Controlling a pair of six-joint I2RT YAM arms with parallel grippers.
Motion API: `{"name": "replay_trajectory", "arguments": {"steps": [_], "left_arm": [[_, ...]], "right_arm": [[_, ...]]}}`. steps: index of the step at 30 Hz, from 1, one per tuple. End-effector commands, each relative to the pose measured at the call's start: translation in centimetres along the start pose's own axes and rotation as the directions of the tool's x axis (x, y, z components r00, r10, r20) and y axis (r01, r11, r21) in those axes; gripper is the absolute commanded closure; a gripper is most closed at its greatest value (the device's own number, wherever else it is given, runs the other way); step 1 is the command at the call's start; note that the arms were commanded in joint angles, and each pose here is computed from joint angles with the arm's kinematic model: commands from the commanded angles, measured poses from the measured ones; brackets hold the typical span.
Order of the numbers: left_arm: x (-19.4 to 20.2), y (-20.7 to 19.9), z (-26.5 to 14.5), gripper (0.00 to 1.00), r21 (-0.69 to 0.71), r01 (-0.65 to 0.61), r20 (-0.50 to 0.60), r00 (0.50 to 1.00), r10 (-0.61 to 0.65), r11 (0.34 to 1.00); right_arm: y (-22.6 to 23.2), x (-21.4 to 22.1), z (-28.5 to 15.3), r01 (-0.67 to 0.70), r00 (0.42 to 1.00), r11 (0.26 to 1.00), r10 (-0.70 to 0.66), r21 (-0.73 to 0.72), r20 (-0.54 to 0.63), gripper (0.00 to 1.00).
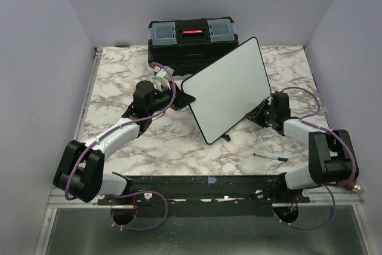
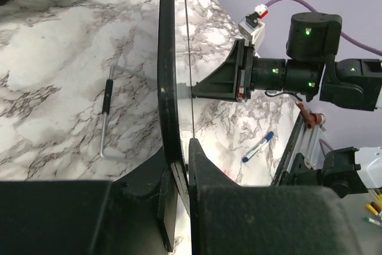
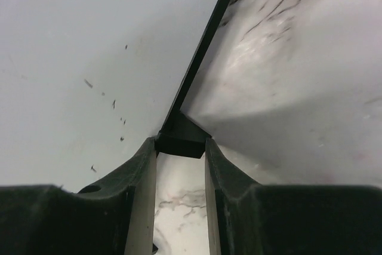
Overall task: Write a sentence on the whiteboard
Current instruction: Move the whiteboard stand to the center of the board.
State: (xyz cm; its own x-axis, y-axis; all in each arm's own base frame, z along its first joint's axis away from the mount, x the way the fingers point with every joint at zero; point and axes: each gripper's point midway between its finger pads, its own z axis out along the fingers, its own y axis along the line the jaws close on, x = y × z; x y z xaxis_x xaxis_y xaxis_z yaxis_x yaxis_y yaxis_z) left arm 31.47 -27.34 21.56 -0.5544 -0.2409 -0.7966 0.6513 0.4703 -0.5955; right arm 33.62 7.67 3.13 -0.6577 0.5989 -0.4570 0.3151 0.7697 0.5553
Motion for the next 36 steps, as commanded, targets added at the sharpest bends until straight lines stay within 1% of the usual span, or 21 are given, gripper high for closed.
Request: {"name": "replay_trajectory", "arguments": {"steps": [1,8,12,19,20,21,25,30,32,33,35,36], "left_arm": [[2.1,0.2,-2.0,1.0,-0.043,-0.073,-0.05,0.996,0.071,0.996],[4.1,1.5,-5.2,1.0,-0.162,-0.094,-0.067,0.994,0.084,0.982],[4.6,2.0,-7.0,1.0,-0.22,-0.097,-0.052,0.995,0.087,0.971],[6.5,3.5,-8.7,1.0,-0.31,-0.061,-0.081,0.996,0.037,0.949],[6.7,3.5,-8.9,1.0,-0.312,-0.056,-0.086,0.996,0.03,0.948],[6.9,3.4,-9.1,1.0,-0.311,-0.052,-0.087,0.996,0.026,0.949],[7.7,3.4,-10.0,1.0,-0.333,-0.039,-0.102,0.995,0.005,0.942],[8.4,3.5,-10.3,1.0,-0.336,-0.028,-0.109,0.994,-0.009,0.941],[8.7,3.6,-10.3,1.0,-0.341,-0.016,-0.113,0.993,-0.024,0.94],[8.9,3.7,-10.3,1.0,-0.342,-0.011,-0.113,0.993,-0.03,0.94],[9.2,4.0,-10.3,1.0,-0.347,-0.004,-0.117,0.992,-0.04,0.938],[9.3,4.1,-10.3,1.0,-0.349,-0.002,-0.117,0.992,-0.042,0.937]], "right_arm": [[2.6,4.4,-0.8,-0.005,0.992,0.997,-0.004,-0.071,-0.123,0.99],[5.7,6.0,-0.9,0.004,0.991,0.993,-0.019,-0.114,-0.132,0.99],[7.0,7.2,-0.5,0.02,0.989,0.992,-0.038,-0.122,-0.146,0.99],[6.8,7.3,-0.4,0.041,0.989,0.994,-0.055,-0.105,-0.138,0.99],[6.8,7.3,-0.5,0.045,0.989,0.994,-0.059,-0.102,-0.138,0.98],[6.8,7.3,-0.5,0.051,0.988,0.994,-0.065,-0.1,-0.138,0.94],[6.6,7.1,-0.8,0.073,0.988,0.993,-0.086,-0.094,-0.132,0.71],[6.3,6.8,-1.7,0.113,0.986,0.99,-0.123,-0.089,-0.115,0.51],[5.6,6.8,-2.4,0.13,0.984,0.99,-0.136,-0.062,-0.113,0.38],[5.5,6.7,-2.7,0.139,0.984,0.989,-0.145,-0.055,-0.107,0.3],[5.1,6.4,-3.5,0.157,0.982,0.987,-0.16,-0.036,-0.096,0.21],[5.0,6.1,-3.9,0.164,0.982,0.986,-0.166,-0.029,-0.088,0.18]]}}
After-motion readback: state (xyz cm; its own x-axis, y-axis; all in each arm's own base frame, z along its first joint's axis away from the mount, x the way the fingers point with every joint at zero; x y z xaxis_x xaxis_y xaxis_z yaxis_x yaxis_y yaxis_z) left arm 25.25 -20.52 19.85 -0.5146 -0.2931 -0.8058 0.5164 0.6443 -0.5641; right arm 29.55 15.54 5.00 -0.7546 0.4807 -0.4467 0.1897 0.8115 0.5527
